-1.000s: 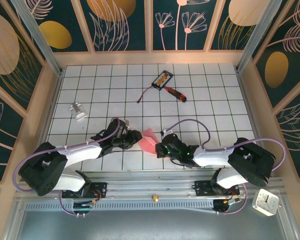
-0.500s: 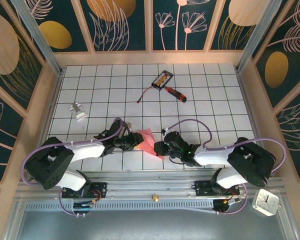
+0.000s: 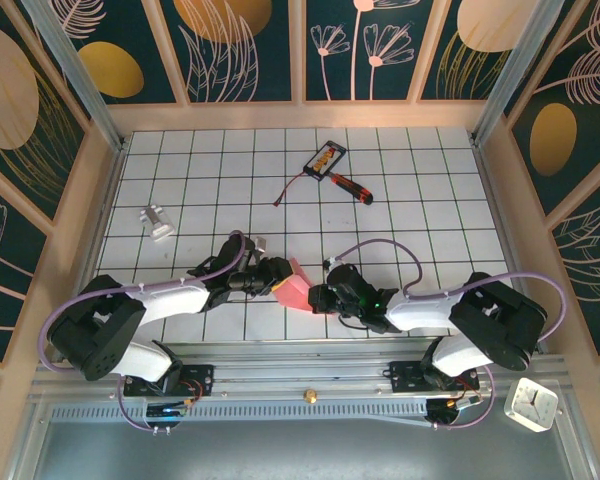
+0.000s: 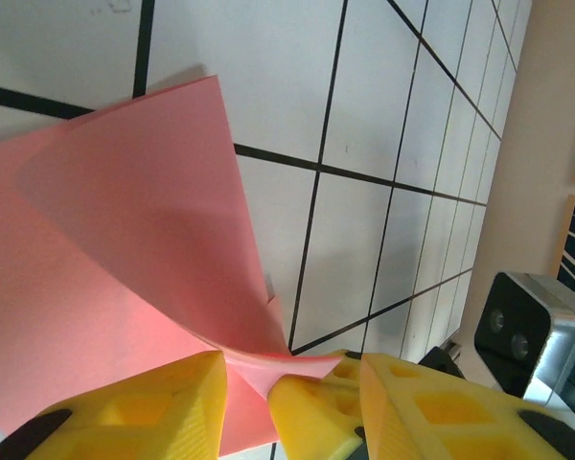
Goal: Fold a paper plane with a square sheet of paper (pick it up from the middle)
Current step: Perform the fourth fold on the wing at the bottom-center of the table.
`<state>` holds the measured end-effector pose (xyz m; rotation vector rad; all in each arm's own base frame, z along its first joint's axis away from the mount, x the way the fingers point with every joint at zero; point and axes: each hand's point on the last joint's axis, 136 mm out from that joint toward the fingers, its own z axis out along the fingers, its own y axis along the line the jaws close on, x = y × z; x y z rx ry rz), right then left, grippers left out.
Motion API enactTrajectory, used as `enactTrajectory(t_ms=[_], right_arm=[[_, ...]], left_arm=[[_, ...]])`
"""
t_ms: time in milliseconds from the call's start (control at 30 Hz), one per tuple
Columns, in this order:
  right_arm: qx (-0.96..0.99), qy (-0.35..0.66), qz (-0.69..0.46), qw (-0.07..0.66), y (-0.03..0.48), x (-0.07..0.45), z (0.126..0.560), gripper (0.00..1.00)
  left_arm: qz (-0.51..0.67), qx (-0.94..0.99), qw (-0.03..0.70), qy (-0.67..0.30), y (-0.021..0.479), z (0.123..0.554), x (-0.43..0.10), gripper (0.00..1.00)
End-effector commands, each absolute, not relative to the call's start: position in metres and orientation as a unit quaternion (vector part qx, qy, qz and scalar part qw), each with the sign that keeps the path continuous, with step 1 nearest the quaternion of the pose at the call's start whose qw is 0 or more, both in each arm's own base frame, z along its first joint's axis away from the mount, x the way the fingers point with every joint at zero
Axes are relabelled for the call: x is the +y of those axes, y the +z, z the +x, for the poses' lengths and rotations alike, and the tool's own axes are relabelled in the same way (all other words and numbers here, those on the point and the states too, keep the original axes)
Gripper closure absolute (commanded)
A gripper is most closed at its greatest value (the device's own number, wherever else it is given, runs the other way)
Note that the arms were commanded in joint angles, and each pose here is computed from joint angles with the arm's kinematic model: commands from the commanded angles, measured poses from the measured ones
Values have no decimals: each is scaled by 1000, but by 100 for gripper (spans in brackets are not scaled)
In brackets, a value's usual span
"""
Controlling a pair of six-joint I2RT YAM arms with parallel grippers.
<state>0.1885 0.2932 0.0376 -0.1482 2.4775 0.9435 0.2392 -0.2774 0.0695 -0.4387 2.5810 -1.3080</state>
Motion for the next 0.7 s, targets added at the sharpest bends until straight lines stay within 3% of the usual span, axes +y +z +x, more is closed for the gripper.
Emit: enactTrajectory(t_ms=[0,667], right_arm=[[906,350,-53,230,37,296,185,100],[891,415,36,183,33,280,170,100]], left_arm=[[-141,882,115,-434,71,241,-275,59],[-142,878,112,-444,64,230,-269,58]])
